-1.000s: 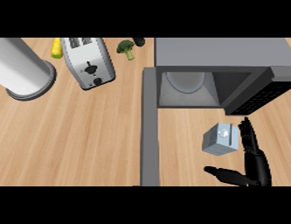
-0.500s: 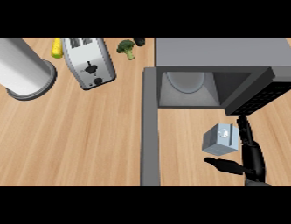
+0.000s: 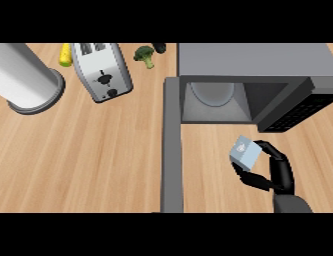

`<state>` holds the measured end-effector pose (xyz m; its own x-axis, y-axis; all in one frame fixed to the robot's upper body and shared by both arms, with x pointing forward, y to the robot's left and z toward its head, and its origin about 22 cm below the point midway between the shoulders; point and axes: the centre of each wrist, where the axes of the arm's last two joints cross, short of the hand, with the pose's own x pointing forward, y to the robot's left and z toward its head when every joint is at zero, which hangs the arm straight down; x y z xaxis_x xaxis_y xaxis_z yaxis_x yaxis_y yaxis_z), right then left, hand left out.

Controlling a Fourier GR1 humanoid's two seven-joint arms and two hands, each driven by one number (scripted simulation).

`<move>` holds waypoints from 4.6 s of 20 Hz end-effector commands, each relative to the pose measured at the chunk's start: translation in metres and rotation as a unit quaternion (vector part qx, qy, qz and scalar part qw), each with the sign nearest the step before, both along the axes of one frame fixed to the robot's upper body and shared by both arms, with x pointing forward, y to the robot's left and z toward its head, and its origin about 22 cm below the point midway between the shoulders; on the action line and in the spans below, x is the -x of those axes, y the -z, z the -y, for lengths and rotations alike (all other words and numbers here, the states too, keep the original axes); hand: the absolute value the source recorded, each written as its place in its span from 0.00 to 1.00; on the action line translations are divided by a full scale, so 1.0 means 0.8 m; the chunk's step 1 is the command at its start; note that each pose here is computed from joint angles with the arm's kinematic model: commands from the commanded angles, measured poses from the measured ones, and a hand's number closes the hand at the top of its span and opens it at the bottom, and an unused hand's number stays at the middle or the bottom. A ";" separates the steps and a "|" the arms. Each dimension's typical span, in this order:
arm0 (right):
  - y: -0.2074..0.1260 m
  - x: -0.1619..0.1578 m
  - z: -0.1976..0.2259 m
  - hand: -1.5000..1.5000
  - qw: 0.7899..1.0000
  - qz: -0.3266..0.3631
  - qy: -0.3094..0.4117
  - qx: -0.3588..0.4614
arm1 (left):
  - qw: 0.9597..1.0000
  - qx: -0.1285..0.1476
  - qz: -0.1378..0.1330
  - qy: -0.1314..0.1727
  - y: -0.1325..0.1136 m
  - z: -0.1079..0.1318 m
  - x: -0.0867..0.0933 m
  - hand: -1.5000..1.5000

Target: Pick up the milk, place it into the microwave and close the microwave

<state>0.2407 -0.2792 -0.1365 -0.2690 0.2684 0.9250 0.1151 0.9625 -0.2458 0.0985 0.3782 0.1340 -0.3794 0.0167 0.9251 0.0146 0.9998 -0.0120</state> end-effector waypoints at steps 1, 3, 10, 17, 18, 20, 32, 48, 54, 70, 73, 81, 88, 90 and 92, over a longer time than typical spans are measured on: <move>-0.006 -0.002 0.010 1.00 0.999 0.038 -0.008 -0.003 | 1.000 0.003 -0.002 0.004 0.007 -0.003 -0.025 0.00; -0.001 -0.010 -0.032 1.00 0.999 0.032 -0.022 -0.016 | 1.000 0.002 -0.010 0.003 0.016 -0.005 -0.007 0.00; -0.008 -0.038 -0.017 1.00 0.998 0.046 -0.033 -0.029 | 1.000 0.003 -0.004 -0.002 0.001 -0.005 -0.014 0.00; -0.029 -0.032 -0.048 1.00 0.989 0.054 -0.108 -0.082 | 1.000 0.007 0.003 -0.003 0.010 -0.010 0.005 0.00; -0.035 -0.028 -0.024 1.00 0.989 0.042 -0.110 -0.087 | 1.000 0.009 -0.010 0.007 0.014 -0.015 -0.004 0.00; -0.071 -0.032 -0.065 1.00 0.990 0.053 -0.107 -0.080 | 1.000 0.011 -0.005 -0.009 0.008 -0.019 -0.001 0.00; -0.164 -0.112 -0.125 1.00 0.995 0.068 -0.067 -0.028 | 1.000 0.006 -0.015 -0.004 -0.013 -0.029 -0.001 0.00; -0.203 -0.227 -0.129 1.00 0.989 0.040 0.021 0.144 | 1.000 0.004 -0.017 0.006 0.025 -0.032 -0.026 0.00; -0.221 -0.247 -0.133 1.00 0.986 0.036 0.061 0.151 | 1.000 0.009 -0.010 0.012 0.025 -0.042 -0.027 0.00; -0.225 -0.252 -0.048 1.00 0.933 0.073 0.166 0.312 | 0.999 0.002 -0.005 0.036 0.019 -0.020 -0.056 0.00; -0.207 -0.243 -0.046 0.00 0.911 0.053 0.245 0.327 | 0.999 -0.001 -0.006 0.052 0.021 -0.017 -0.065 0.00; -0.223 -0.249 -0.031 0.00 0.908 0.065 0.221 0.349 | 0.999 -0.016 -0.010 0.031 0.025 -0.023 -0.071 0.00; -0.234 -0.257 -0.056 0.00 0.932 0.073 0.156 0.318 | 0.996 -0.034 -0.027 0.084 0.029 -0.016 -0.087 0.00; -0.218 -0.250 -0.062 0.00 0.940 0.072 0.144 0.302 | 0.995 -0.039 -0.023 0.084 0.033 -0.020 -0.081 0.00; -0.219 -0.251 -0.061 0.00 0.949 0.059 0.132 0.281 | 0.993 -0.034 -0.024 0.107 0.038 -0.007 -0.087 0.00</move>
